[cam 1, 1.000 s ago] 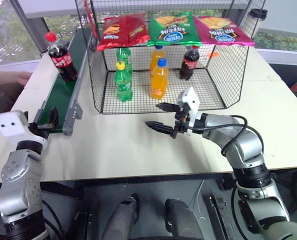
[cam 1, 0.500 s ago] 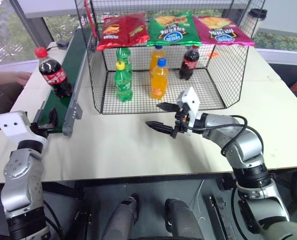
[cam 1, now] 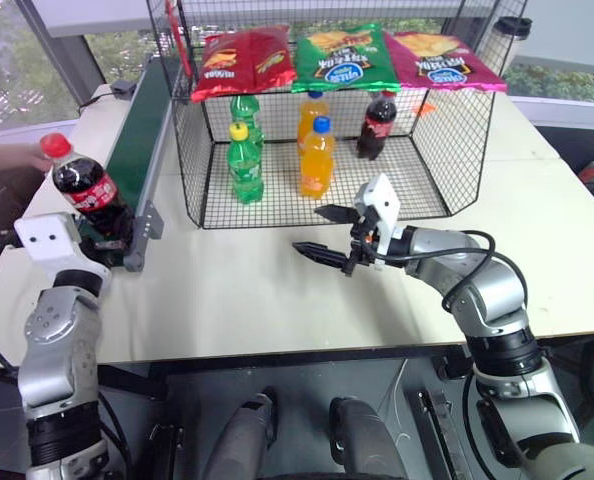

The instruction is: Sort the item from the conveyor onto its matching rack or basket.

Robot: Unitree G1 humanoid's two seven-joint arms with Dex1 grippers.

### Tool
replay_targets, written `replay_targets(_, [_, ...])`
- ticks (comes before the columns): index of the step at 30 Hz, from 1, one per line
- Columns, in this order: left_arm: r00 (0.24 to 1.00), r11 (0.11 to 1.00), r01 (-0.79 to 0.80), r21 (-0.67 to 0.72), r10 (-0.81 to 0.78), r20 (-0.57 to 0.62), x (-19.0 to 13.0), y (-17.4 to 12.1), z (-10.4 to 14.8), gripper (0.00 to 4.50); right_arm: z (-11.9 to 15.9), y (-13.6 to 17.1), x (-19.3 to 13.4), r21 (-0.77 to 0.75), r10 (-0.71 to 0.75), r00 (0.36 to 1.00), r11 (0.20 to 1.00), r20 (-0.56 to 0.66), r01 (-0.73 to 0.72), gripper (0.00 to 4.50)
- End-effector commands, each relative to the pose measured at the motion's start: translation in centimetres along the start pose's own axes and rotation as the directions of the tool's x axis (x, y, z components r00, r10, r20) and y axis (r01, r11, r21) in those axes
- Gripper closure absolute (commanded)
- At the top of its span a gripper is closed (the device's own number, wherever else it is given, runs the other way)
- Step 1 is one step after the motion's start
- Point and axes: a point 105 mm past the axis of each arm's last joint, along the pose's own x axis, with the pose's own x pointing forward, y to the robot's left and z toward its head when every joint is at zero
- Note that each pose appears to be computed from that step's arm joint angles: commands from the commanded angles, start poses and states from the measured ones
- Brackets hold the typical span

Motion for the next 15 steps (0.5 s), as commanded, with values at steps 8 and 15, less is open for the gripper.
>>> replay_targets(8, [0.993, 0.998, 0.057, -0.034, -0.053, 0.103, 0.1, -0.3, 2.5, 1.62, 1.0, 0.1, -0.2, -0.05, -0.006, 1.0, 0.999, 0.028, 0.007, 0.0])
replay_targets(15, [0.971, 0.978, 0.198, -0.06, -0.187, 0.148, 0.4, -2.0, 5.4, 1.62, 1.5, 0.5, -0.4, -0.046, 0.013, 0.999, 0.999, 0.04, -0.011, 0.0])
